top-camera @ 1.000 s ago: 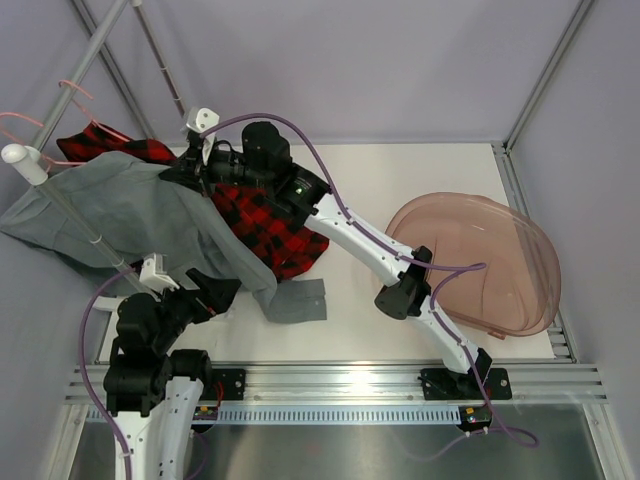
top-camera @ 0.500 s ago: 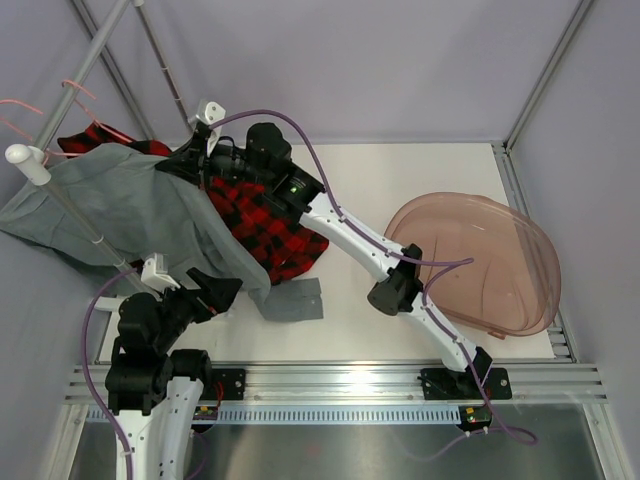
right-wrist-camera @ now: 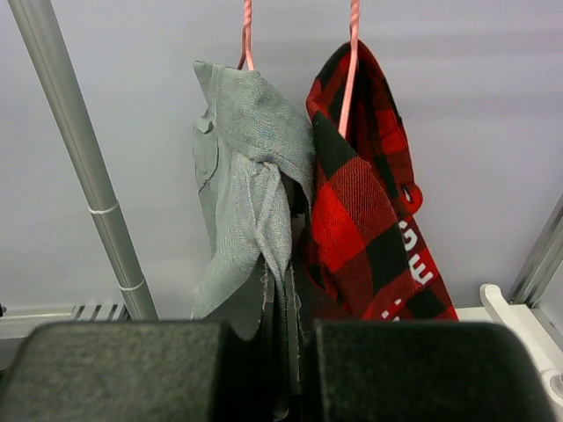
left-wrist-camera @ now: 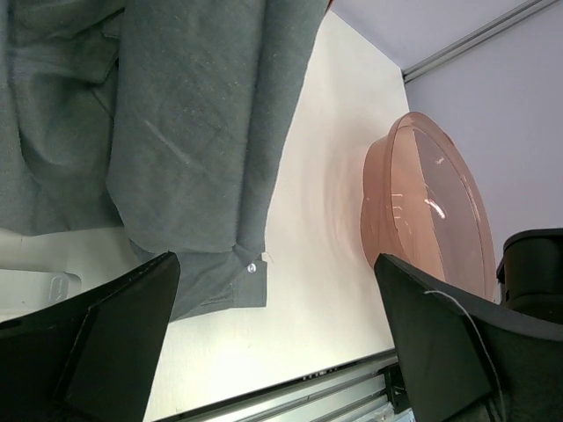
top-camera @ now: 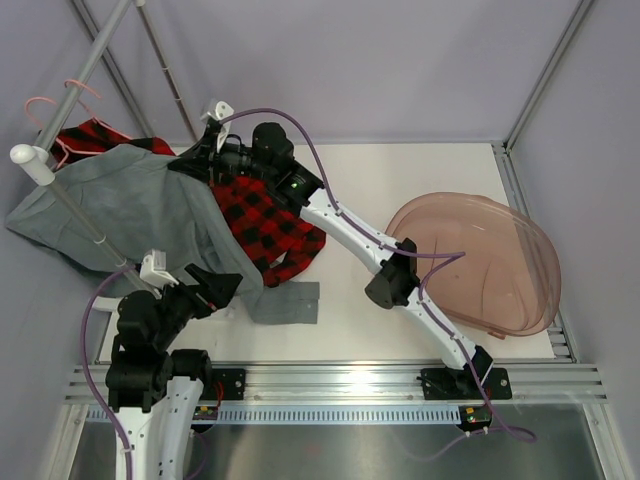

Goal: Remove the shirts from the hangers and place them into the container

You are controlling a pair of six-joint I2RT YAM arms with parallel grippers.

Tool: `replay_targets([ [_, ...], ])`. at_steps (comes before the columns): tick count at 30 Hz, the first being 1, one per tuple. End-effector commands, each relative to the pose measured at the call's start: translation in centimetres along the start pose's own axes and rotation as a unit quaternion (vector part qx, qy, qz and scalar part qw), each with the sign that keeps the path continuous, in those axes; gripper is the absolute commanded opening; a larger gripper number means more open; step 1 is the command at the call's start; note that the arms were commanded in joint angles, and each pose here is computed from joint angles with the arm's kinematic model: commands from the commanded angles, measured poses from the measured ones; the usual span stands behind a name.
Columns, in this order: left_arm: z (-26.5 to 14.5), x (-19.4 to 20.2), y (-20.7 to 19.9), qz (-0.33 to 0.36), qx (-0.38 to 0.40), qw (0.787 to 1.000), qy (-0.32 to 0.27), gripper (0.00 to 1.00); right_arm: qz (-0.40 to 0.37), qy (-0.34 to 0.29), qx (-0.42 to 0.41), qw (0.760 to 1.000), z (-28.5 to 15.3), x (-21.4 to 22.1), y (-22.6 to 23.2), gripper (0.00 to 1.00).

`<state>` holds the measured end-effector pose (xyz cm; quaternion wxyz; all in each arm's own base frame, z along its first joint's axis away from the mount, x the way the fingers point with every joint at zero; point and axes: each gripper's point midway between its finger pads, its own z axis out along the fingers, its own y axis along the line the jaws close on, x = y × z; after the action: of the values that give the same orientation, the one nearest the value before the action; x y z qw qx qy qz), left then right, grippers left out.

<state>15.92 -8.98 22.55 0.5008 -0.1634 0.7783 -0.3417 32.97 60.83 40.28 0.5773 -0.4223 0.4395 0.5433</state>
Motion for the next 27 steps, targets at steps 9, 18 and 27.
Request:
replay_targets([
  [9, -0.6, -3.1, -3.3, 0.072, 0.048, 0.996, -0.031, 0.99, 0.013, 0.054, 0.101, 0.993, -5.2, 0.3, 2.1, 0.00],
  [18, -2.3, -5.3, -9.9, 0.148, 0.172, 0.973, -0.028, 0.99, 0.038, 0.092, 0.145, 0.984, -14.1, -0.6, 6.4, 0.00],
  [27, -3.2, -9.5, -13.2, 0.179, 0.180, 0.964, -0.075, 0.98, 0.021, 0.091, 0.183, 0.979, -20.0, -5.3, 9.3, 0.00],
])
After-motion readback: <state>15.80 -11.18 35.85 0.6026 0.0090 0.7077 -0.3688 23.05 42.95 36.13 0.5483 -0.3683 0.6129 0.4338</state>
